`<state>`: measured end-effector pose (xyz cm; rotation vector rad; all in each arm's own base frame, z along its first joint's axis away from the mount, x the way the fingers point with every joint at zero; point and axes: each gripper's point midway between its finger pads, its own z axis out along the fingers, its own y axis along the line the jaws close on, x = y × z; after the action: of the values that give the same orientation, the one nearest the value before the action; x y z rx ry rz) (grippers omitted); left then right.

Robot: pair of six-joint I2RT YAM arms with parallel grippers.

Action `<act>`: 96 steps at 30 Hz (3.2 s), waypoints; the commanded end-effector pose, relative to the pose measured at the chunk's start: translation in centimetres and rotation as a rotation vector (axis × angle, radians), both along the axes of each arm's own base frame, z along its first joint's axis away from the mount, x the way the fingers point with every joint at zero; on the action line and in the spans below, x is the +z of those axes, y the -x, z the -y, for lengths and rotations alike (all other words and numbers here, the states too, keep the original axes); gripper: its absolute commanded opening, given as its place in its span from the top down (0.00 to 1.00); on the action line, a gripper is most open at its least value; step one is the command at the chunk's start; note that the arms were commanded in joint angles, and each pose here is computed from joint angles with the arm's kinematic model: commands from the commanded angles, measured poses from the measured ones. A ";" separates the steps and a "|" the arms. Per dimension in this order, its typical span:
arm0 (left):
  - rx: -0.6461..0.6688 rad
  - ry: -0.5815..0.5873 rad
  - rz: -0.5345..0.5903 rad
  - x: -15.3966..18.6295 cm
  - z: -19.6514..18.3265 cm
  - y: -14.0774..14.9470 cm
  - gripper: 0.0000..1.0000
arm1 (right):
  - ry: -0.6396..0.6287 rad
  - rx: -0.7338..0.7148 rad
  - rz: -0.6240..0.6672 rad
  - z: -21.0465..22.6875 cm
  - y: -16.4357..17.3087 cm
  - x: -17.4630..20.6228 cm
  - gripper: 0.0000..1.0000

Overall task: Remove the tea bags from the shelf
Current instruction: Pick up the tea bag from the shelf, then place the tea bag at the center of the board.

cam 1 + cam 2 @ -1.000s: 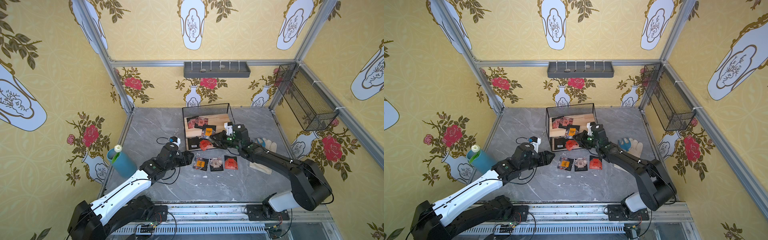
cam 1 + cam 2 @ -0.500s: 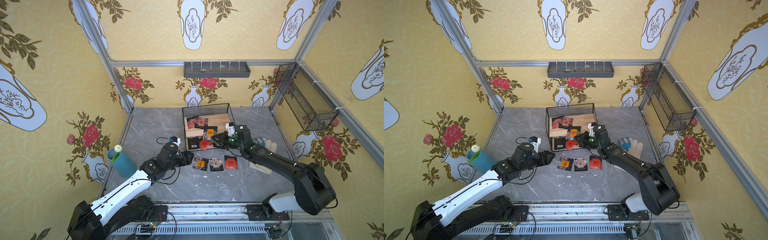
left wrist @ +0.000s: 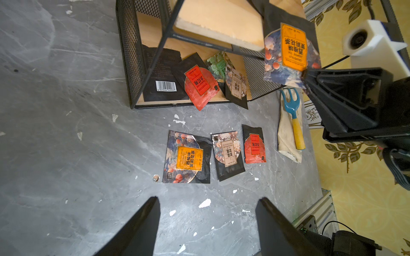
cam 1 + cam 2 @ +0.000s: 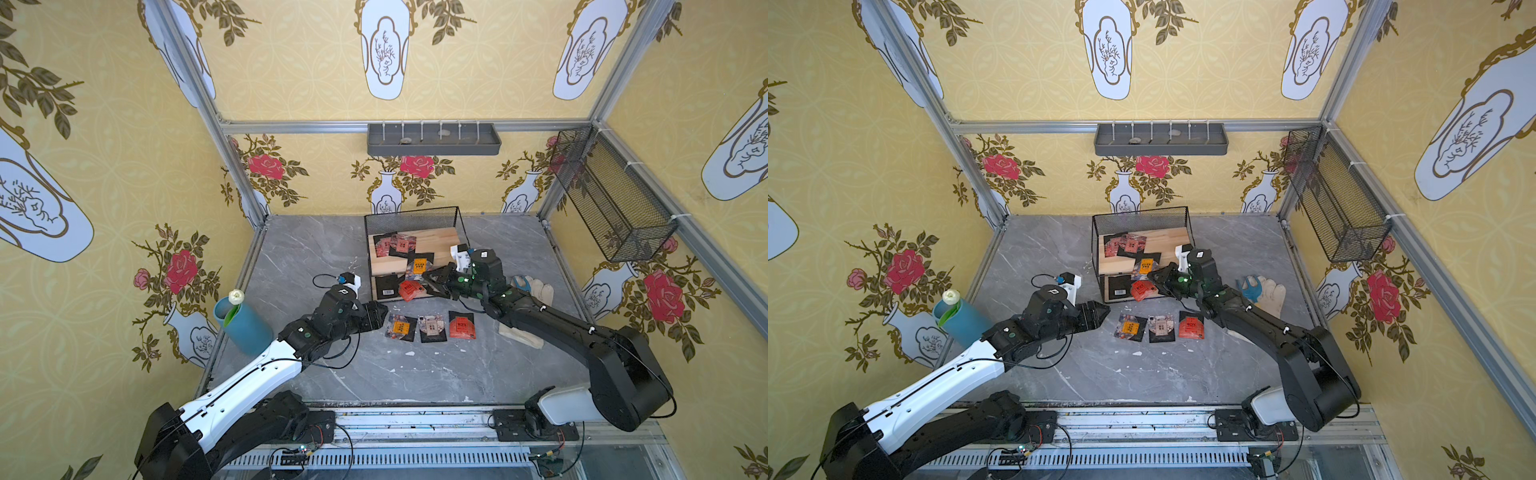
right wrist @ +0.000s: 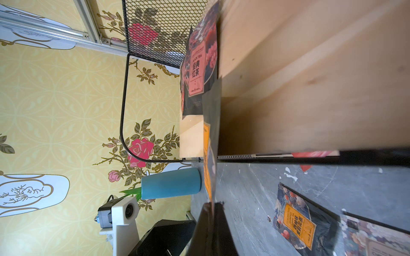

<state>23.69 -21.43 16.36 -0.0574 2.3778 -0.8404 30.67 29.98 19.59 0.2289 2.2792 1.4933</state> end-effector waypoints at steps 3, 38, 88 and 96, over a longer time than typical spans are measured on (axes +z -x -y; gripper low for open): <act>0.006 0.001 0.022 0.9 -0.2 -0.1 0.23 | -0.022 0.027 0.069 0.0 0.5 1.9 1.00; 0.103 0.023 0.027 2.3 -3.0 1.3 0.24 | 0.019 0.661 0.065 -3.9 13.3 -1.2 1.00; 0.118 -0.018 0.035 1.6 -4.0 1.6 0.23 | 0.155 0.847 -0.111 -12.1 11.8 -12.2 1.00; 0.118 -0.021 0.040 1.6 -4.0 1.6 0.23 | 0.170 0.815 -0.128 -12.1 10.6 -12.9 0.97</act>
<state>21.85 -17.47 17.89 -0.1824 2.3366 -0.7650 19.72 42.20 6.94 -0.7885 2.7258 1.6511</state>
